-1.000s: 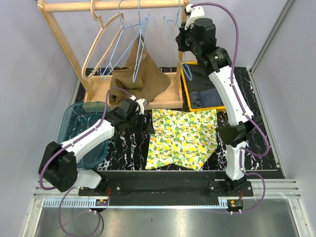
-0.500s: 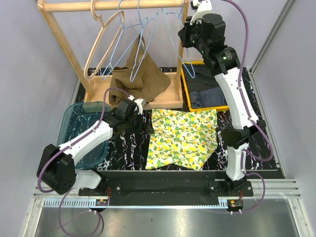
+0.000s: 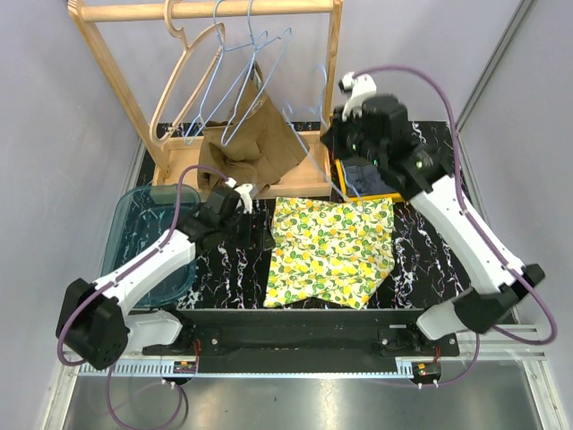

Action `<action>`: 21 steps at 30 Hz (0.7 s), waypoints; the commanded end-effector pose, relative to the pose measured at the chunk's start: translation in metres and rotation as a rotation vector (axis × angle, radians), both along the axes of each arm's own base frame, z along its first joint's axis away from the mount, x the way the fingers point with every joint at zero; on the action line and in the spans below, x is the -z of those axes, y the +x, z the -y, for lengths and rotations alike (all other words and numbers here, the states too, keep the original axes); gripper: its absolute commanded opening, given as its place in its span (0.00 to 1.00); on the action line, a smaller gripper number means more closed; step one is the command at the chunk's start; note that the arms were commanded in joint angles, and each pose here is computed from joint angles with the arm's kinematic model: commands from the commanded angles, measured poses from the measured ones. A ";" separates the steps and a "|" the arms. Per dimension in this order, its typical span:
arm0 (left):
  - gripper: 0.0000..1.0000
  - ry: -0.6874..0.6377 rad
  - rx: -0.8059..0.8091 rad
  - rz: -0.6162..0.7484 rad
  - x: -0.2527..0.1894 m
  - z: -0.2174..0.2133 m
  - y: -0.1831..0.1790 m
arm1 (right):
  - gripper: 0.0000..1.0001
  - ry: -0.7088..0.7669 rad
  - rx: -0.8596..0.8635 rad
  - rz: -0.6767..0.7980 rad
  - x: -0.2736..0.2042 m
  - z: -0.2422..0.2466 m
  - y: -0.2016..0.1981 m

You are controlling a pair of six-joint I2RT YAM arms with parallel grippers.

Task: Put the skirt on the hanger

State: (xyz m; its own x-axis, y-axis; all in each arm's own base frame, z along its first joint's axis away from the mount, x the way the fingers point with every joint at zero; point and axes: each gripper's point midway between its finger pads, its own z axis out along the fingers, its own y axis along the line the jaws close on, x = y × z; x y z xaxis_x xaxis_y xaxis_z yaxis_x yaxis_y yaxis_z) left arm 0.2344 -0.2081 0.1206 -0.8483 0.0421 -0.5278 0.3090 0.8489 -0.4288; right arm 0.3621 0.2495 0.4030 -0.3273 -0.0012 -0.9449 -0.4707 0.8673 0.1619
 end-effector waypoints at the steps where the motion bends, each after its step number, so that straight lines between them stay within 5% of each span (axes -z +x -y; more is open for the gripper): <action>1: 0.86 -0.038 -0.022 0.039 -0.008 -0.006 -0.007 | 0.00 0.089 -0.059 -0.097 0.047 -0.016 -0.047; 6: 0.84 -0.087 -0.030 0.048 -0.011 -0.009 -0.023 | 0.00 0.144 -0.168 -0.205 0.128 -0.041 -0.112; 11: 0.81 -0.140 -0.029 0.042 -0.008 -0.009 -0.042 | 0.00 0.317 -0.302 -0.150 0.142 -0.081 -0.166; 21: 0.73 -0.178 -0.050 -0.023 0.018 0.000 -0.069 | 0.00 0.404 -0.137 -0.163 0.210 -0.108 -0.204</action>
State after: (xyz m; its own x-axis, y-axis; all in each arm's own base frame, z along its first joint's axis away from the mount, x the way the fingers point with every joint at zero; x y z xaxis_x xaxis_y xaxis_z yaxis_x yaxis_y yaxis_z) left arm 0.1692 -0.1965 0.1054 -0.8576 -0.0571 -0.5112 0.2671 0.8000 -0.5373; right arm 0.1455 0.3434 0.1597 -0.5702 0.0391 -0.8206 -0.6158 0.6407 0.4585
